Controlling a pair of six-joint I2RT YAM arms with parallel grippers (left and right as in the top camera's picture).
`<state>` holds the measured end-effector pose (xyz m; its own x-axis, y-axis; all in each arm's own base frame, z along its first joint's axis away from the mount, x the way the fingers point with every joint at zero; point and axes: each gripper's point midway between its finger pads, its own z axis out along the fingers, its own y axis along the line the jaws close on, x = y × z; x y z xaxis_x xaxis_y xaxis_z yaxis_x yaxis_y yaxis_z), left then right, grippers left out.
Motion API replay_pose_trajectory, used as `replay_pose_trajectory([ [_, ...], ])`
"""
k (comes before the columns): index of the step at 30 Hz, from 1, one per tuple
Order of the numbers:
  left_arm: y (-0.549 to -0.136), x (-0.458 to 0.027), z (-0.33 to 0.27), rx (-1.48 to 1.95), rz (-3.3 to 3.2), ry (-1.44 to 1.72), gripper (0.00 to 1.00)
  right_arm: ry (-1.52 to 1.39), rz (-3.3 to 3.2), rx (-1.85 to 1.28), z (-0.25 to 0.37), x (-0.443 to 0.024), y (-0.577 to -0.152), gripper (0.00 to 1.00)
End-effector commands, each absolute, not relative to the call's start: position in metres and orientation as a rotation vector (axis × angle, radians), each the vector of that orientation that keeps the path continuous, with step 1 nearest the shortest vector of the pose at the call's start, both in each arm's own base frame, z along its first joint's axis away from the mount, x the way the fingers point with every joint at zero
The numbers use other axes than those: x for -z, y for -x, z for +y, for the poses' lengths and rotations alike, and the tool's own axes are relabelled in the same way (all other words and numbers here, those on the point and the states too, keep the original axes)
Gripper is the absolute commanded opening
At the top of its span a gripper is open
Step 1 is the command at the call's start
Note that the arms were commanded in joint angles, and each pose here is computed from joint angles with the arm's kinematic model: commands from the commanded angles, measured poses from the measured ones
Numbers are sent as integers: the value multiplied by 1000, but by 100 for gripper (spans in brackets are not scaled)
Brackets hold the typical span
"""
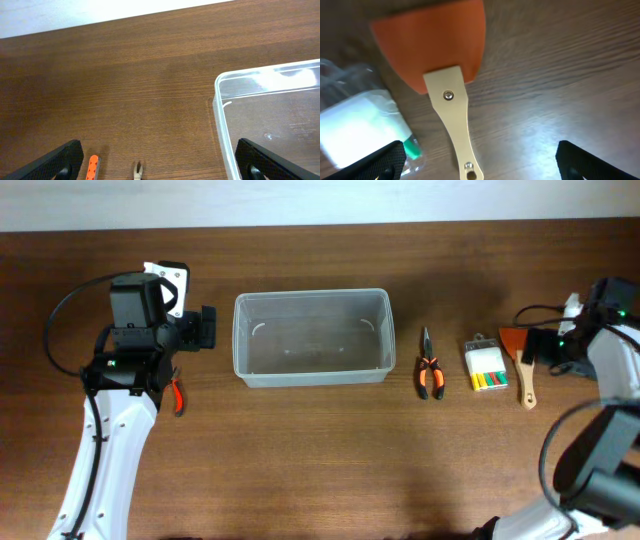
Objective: Pack container
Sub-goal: 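Move the right gripper over the orange scraper's wooden handle, then lower the right gripper and close it on the scraper handle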
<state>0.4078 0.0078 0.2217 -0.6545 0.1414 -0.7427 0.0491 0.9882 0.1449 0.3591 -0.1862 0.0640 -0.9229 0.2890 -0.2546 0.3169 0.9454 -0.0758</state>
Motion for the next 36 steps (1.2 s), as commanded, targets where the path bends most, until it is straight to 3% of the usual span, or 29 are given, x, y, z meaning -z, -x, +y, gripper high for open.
replay_pose_trajectory([
  [1,-412,-229,10,-149,2266,-114,99,-332,2891,109,-182,-49,-366,95],
  [13,-412,-229,10,-149,2266,-114,99,-180,2854,-41,-166,-38,-383,93],
  [36,-412,-229,10,-149,2266,-114,99,-192,2876,-12,-174,-16,-386,83],
])
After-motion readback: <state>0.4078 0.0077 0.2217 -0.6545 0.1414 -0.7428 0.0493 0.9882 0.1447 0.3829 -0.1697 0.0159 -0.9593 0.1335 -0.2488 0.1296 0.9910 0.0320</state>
